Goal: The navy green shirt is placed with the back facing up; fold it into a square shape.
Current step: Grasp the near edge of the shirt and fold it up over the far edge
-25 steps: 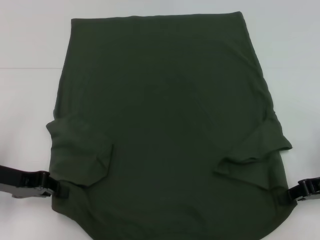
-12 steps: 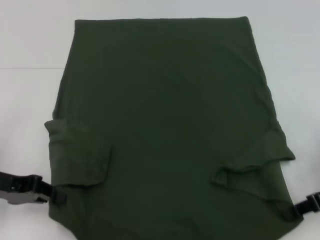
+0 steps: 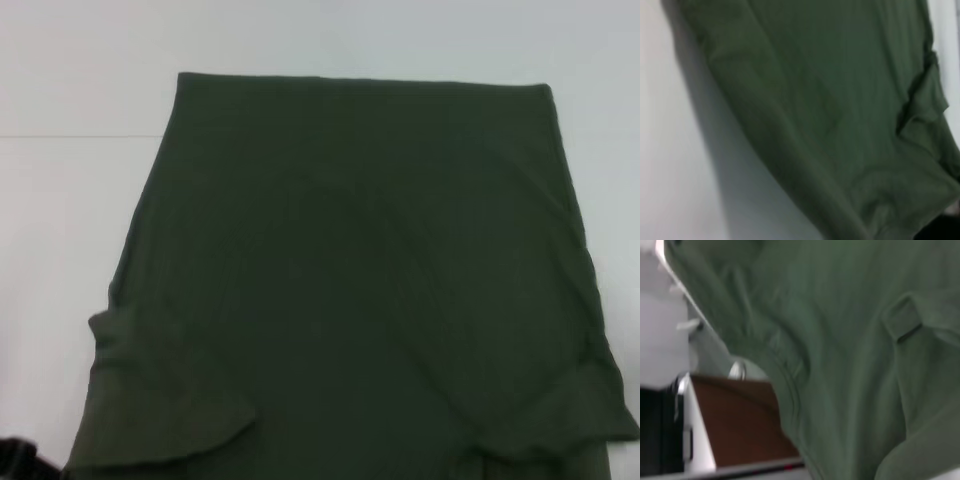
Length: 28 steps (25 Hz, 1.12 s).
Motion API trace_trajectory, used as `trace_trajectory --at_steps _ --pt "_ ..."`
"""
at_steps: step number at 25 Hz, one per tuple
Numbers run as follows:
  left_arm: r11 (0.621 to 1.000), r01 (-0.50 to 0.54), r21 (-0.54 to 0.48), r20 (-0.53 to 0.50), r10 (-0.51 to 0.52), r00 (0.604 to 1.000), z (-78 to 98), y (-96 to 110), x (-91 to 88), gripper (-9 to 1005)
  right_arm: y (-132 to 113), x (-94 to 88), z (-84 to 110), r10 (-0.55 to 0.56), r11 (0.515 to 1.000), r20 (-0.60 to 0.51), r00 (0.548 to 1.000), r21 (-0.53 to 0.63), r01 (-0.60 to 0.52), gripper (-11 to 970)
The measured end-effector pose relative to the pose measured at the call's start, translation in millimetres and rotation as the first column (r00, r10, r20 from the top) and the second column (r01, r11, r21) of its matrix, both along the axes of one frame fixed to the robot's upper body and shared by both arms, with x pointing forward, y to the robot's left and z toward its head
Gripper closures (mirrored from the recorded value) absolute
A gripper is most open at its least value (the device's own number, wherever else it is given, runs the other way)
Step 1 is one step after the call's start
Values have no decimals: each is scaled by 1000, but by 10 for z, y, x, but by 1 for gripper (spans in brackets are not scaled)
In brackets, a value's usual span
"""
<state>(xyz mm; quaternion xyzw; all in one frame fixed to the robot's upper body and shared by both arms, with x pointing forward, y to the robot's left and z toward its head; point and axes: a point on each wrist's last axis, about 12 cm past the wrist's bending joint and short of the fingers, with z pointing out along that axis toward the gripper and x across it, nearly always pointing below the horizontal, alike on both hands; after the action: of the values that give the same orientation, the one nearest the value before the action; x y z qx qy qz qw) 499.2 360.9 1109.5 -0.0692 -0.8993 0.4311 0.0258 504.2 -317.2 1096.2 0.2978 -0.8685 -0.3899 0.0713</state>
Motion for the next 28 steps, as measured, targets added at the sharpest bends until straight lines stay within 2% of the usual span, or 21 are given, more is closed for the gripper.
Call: trace_trajectory --at_steps 3,8,15,18,22,25,28 --pt "998 51 25 -39 -50 998 2 30 -68 977 39 -32 -41 46 999 -19 999 3 -45 898" --pt "995 103 8 -57 -103 993 -37 -25 -108 976 78 -39 -55 62 998 -20 998 11 -62 897" --pt "991 90 -98 61 -84 995 40 -91 -14 976 82 1 -15 17 998 9 1000 60 -17 897" --pt "986 54 -158 136 -32 990 113 -108 65 976 43 68 66 -64 990 49 997 131 57 897" --pt "977 -45 -209 240 96 966 224 -35 209 977 -111 189 237 -235 948 108 966 245 203 897" --pt "965 -137 -224 295 201 934 261 50 306 977 -240 266 333 -343 910 151 927 299 288 897" --pt "933 -238 -269 337 323 884 280 129 376 977 -365 332 389 -449 863 197 872 349 365 897"
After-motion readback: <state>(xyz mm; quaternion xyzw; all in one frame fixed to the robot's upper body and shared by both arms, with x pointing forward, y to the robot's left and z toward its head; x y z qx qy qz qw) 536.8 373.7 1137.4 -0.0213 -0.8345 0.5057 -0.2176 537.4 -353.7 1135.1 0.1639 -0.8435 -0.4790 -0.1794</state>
